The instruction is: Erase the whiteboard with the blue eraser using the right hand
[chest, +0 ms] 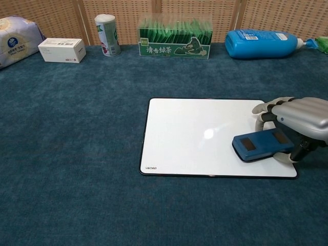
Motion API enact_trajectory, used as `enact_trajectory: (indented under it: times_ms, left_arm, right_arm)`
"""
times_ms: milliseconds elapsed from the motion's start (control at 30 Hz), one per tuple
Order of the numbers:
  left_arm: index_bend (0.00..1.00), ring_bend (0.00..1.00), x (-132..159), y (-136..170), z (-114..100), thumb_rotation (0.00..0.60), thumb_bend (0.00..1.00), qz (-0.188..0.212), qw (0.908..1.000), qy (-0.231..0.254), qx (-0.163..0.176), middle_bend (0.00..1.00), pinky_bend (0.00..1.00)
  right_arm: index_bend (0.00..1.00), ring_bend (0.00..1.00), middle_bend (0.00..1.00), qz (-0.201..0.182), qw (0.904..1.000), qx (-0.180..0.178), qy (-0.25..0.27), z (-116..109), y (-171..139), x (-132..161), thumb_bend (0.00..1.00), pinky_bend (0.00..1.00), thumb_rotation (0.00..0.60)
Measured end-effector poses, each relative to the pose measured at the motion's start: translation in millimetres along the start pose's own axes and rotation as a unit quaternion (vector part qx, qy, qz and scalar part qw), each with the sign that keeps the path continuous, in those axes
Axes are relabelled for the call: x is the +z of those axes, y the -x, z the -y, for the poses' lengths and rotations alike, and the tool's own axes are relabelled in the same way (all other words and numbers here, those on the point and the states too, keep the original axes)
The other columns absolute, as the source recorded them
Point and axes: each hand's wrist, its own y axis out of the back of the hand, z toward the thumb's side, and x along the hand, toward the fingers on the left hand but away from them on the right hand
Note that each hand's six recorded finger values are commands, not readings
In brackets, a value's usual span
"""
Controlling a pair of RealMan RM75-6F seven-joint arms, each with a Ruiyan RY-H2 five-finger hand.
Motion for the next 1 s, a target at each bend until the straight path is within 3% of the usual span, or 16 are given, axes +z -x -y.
enact_trajectory:
  times_ms: [267, 567, 1000]
  left_arm:
    - [0.36, 0.26, 1.6, 0.6, -1.9, 0.600, 0.26, 0.003, 1.0000, -0.001, 0.003, 0.29, 0.08]
    - [0.36, 0.26, -4.9, 7.3, -5.9, 0.600, 0.26, -0.008, 0.9999, -0.001, 0.007, 0.29, 0.08]
    - [0.36, 0.26, -7.2, 9.0, -7.6, 0.600, 0.26, -0.011, 0.9999, -0.003, 0.009, 0.29, 0.08]
  right_arm:
    - [0.75, 0.00, 0.12, -0.011, 0.9999, -0.006, -0.003, -1.9, -4.0, 6.8, 0.39, 0.00, 0.600]
    - [0.75, 0.00, 0.12, -0.023, 0.9995, -0.019, -0.011, -10.8, 16.8, 15.9, 0.39, 0.00, 0.600]
    - [0.75, 0.00, 0.12, -0.018, 0.9983, -0.049, -0.026, -54.0, 52.1, 2.2, 0.40, 0.00, 0.600]
